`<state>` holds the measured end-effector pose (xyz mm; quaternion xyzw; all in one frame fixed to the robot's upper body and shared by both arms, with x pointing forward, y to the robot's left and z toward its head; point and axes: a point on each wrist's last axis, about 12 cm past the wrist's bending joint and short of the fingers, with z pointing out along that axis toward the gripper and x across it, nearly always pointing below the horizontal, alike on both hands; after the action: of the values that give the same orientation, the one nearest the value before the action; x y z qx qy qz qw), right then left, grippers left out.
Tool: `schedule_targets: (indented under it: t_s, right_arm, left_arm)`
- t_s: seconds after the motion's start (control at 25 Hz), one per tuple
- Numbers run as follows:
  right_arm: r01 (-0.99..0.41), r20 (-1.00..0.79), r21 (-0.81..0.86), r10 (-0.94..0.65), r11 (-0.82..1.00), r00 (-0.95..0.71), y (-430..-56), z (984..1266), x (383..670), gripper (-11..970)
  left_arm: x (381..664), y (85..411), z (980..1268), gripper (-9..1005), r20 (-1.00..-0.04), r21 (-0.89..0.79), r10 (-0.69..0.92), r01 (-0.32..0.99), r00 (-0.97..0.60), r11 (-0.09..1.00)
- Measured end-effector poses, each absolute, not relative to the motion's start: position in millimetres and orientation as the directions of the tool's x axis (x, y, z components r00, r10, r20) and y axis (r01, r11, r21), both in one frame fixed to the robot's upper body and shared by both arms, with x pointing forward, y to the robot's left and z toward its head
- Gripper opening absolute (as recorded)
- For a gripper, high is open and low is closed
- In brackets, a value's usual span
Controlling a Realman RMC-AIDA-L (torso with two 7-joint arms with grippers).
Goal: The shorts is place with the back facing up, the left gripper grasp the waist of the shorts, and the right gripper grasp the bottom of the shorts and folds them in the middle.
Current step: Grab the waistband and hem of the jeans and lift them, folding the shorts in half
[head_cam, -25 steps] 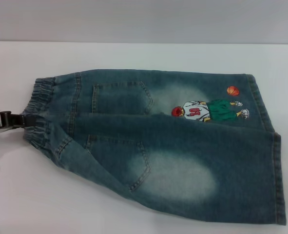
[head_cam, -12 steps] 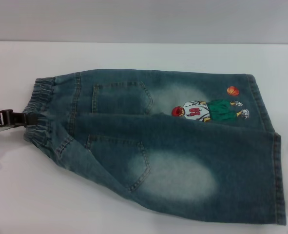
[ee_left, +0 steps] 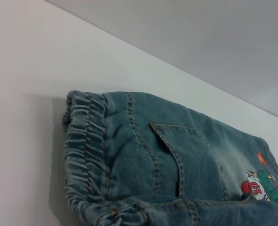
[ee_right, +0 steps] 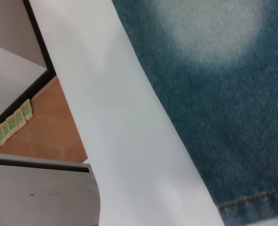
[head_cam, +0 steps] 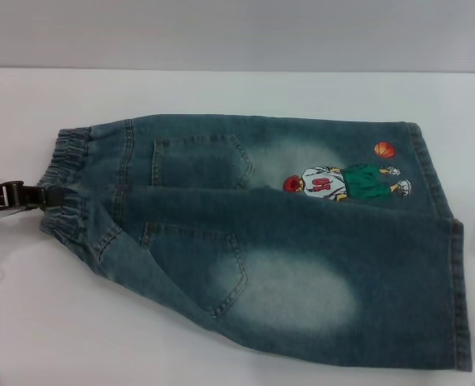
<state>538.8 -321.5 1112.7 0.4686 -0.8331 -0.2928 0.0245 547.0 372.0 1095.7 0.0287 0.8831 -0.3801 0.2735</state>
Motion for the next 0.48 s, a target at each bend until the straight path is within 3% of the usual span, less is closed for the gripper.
schedule_targets:
  t_s: [0.48]
  right_arm:
    - [-0.768,-0.226,0.513,-0.803,0.383,-0.551,-318.1,1109.6,537.4,729]
  left_arm:
    - [546.8,371.8,1095.5,53,-0.504,-0.656,-0.156,0.259,-0.849,0.709]
